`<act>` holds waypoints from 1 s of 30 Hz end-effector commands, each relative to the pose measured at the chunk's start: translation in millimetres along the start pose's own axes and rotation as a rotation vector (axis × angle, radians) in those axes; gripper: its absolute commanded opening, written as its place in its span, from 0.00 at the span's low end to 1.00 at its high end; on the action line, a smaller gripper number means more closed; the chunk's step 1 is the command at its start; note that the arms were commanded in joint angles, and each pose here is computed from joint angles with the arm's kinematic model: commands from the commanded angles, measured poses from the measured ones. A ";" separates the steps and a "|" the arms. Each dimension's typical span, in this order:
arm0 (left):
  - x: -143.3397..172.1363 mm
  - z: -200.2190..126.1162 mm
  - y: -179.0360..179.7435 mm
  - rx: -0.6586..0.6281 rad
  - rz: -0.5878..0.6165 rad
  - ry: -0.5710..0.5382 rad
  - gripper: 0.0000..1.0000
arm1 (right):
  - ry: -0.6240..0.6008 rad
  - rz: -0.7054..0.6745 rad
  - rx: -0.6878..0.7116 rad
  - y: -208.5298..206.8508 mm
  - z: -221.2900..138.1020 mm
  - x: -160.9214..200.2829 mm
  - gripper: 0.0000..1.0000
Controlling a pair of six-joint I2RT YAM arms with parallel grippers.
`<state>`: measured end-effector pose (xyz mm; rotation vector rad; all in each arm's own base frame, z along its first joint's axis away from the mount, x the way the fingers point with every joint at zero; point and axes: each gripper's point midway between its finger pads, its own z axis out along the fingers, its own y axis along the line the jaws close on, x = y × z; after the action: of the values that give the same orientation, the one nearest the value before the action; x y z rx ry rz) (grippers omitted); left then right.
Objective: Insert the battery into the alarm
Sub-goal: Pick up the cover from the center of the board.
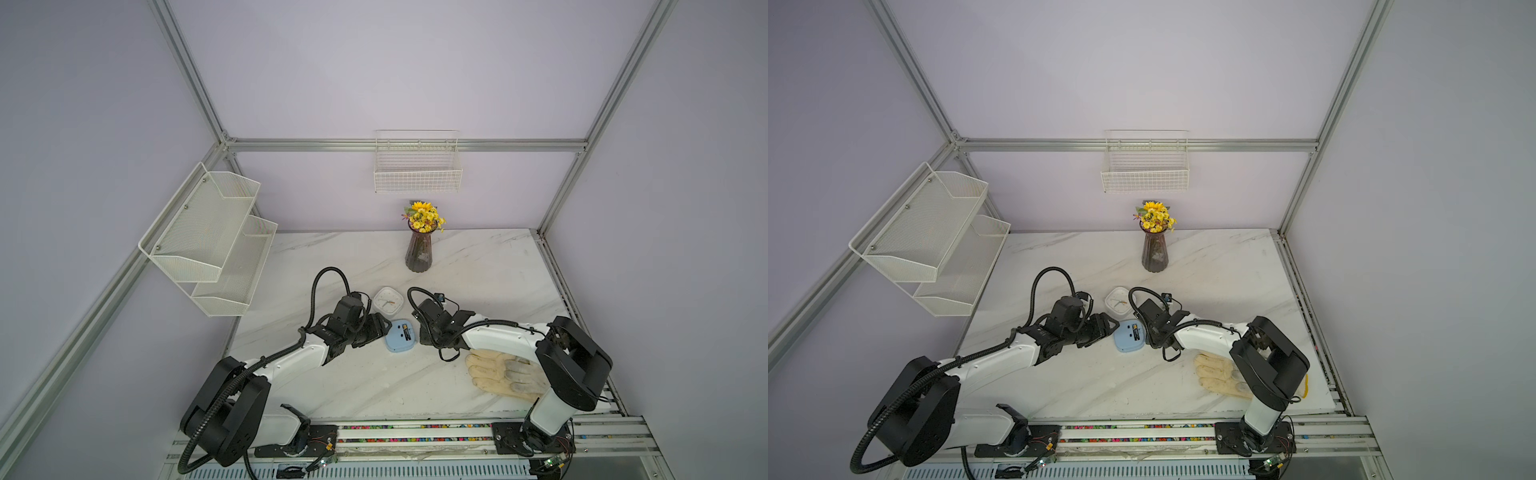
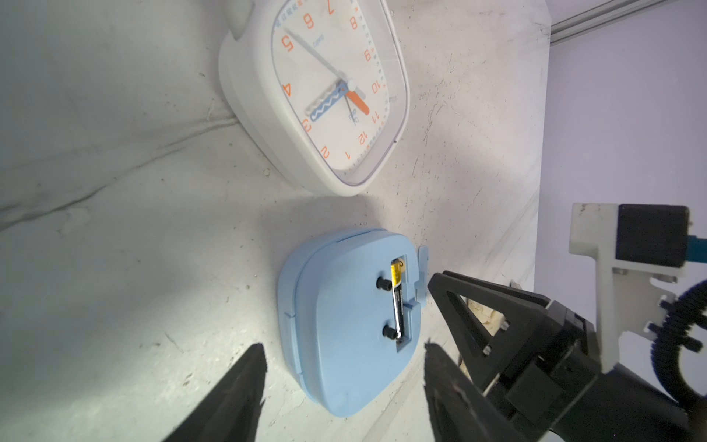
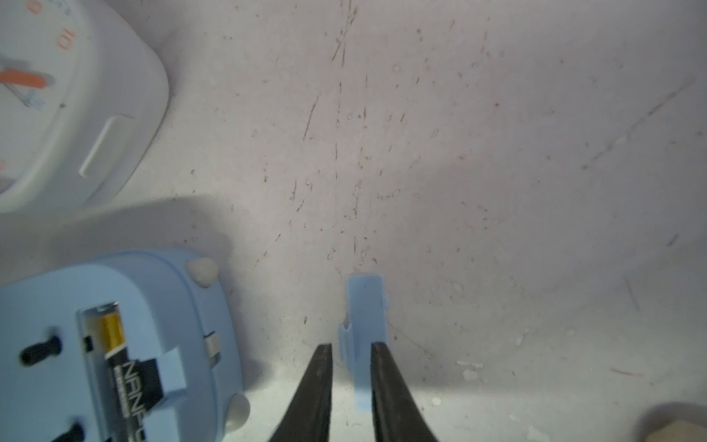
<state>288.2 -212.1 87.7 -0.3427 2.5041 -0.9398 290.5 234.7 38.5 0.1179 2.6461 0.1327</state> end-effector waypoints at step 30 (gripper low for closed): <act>-4.4 -17.1 -29.4 0.114 0.120 -0.076 0.71 | -0.054 0.110 -0.161 26.1 -19.7 -15.6 0.00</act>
<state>281.6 -213.2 93.9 -0.2973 2.4670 -0.9652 291.7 242.6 37.6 0.1435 2.6375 0.2025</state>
